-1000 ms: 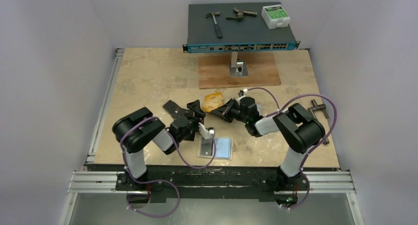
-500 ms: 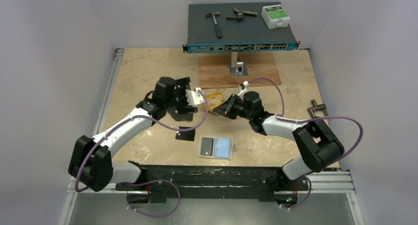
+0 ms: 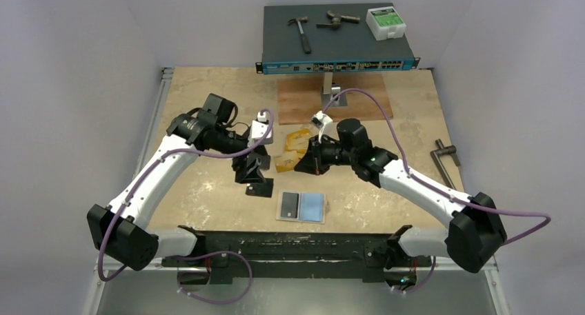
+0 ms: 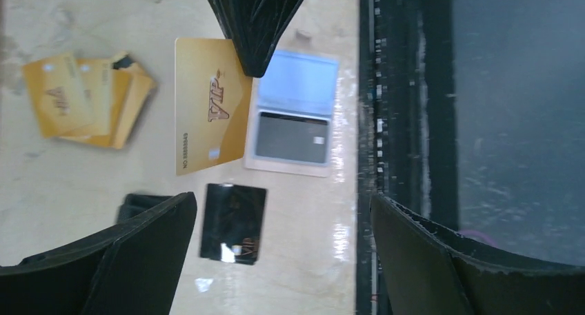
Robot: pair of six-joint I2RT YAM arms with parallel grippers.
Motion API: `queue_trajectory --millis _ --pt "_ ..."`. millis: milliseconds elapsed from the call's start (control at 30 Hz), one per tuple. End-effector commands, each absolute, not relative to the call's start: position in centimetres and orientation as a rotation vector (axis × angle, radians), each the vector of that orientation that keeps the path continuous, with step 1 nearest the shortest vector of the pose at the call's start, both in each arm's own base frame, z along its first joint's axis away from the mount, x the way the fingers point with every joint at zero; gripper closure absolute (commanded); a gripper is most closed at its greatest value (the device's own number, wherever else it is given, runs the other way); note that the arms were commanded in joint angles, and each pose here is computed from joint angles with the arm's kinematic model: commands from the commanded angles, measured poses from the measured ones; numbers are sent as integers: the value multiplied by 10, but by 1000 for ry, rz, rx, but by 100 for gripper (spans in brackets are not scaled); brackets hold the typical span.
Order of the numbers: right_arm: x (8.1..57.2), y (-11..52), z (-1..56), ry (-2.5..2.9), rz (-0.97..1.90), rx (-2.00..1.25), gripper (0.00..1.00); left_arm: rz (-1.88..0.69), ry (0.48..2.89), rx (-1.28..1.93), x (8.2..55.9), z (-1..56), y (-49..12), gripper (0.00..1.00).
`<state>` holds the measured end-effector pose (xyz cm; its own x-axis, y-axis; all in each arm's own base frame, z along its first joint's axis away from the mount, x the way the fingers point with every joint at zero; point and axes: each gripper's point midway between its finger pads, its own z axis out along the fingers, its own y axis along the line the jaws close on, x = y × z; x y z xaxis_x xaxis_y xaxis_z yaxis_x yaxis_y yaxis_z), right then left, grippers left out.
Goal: Put the credit cards into the card holder
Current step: Pick up the credit card from the storage box.
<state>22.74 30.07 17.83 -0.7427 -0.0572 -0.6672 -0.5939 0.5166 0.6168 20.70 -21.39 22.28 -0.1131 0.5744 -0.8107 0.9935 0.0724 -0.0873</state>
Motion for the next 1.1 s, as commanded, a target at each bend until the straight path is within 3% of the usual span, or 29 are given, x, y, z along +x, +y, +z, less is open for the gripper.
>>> queue_trajectory --millis 0,133,367,500,733,867,967,1067 --pt "188 306 198 2110 1203 -830 100 -1187 1745 1545 162 240 -218 6" --pt "166 316 207 2105 1196 -948 100 -1242 1760 1515 160 241 -219 16" --pt "154 324 226 2067 1179 -1035 100 -1191 1704 1492 161 253 -219 19" --pt "150 330 239 2030 1181 -1067 100 -1243 1726 1471 158 249 -221 39" --pt "151 336 258 1979 1181 -1093 100 -1294 1691 1454 151 257 -224 48" --pt "155 337 265 1966 1159 -1099 100 -1309 1686 1471 146 256 -222 64" --pt "158 337 269 1956 1141 -1102 100 -1318 1702 1479 143 254 -221 85" --pt "158 339 273 1943 1143 -1104 100 -1324 1708 1466 144 255 -222 100"
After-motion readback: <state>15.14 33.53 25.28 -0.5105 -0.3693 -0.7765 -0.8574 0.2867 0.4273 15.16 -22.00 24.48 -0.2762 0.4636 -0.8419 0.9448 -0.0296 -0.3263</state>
